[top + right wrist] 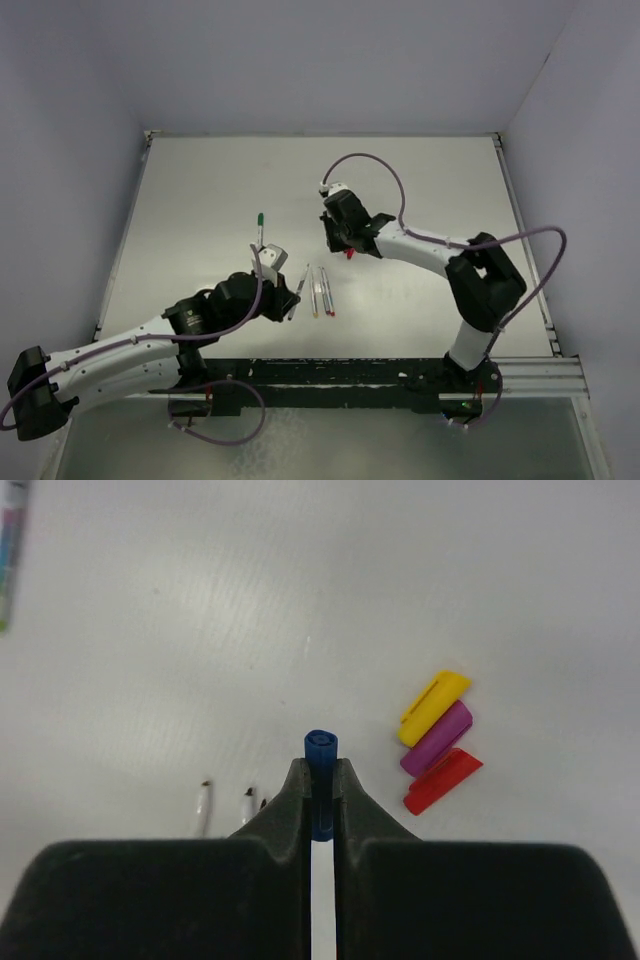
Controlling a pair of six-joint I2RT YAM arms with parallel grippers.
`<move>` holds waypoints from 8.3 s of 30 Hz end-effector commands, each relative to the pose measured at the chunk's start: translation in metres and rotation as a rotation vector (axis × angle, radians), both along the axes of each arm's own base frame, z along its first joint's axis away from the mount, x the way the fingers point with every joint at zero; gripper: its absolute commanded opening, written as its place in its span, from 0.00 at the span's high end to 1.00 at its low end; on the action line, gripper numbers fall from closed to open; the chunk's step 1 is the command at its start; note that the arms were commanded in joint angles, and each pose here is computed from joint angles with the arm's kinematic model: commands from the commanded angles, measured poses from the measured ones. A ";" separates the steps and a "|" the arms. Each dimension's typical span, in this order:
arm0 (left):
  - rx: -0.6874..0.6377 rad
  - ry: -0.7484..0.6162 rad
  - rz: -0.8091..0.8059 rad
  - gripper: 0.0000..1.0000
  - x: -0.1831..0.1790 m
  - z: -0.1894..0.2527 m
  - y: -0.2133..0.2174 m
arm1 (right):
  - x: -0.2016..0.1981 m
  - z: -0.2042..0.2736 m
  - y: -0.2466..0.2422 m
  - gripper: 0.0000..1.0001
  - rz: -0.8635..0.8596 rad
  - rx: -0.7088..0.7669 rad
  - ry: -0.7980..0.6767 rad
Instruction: Insert the pens into the pen caps
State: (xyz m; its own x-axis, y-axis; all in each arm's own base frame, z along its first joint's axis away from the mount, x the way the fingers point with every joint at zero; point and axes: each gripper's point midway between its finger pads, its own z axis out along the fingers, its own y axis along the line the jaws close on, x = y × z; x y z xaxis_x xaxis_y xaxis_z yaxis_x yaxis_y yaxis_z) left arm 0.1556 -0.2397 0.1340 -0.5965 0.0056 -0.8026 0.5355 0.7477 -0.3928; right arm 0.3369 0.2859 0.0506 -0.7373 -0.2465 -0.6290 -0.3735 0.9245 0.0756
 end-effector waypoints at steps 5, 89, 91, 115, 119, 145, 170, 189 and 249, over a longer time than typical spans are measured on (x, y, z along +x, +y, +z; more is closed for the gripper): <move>-0.202 -0.139 -0.063 1.00 0.009 0.072 -0.032 | -0.020 0.147 0.003 1.00 0.031 0.411 -0.334; -0.552 -0.330 -0.170 1.00 -0.001 0.139 -0.054 | -0.127 0.284 0.009 1.00 0.291 1.265 -0.588; -0.552 -0.328 -0.167 1.00 -0.001 0.138 -0.053 | -0.128 0.283 0.010 1.00 0.293 1.263 -0.588; -0.626 -0.365 -0.095 1.00 0.006 0.153 -0.043 | -0.144 0.252 0.033 1.00 0.392 1.221 -0.463; -0.665 -0.387 -0.066 1.00 0.009 0.161 -0.038 | -0.148 0.241 0.039 1.00 0.405 1.202 -0.426; -0.683 -0.623 0.099 1.00 0.028 0.237 -0.001 | -0.154 0.135 0.057 1.00 0.341 0.770 -0.235; -0.526 -0.550 0.214 1.00 0.050 0.210 0.008 | -0.155 0.129 0.068 1.00 0.336 0.680 -0.235; -0.180 -0.234 0.333 1.00 0.061 0.067 0.019 | -0.133 0.218 0.018 0.59 0.190 0.673 -0.483; 0.498 0.267 0.528 0.86 0.230 -0.101 0.083 | -0.139 0.187 -0.004 0.59 0.124 0.611 -0.411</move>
State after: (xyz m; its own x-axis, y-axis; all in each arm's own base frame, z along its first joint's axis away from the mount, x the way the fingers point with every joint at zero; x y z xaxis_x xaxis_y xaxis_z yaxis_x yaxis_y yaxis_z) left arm 0.3753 -0.1545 0.0234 -0.8066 0.0095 -0.5910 0.0054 0.9999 0.0087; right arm 0.1945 0.2817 0.2293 -0.4192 0.1388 -0.8972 -0.5878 0.7117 0.3847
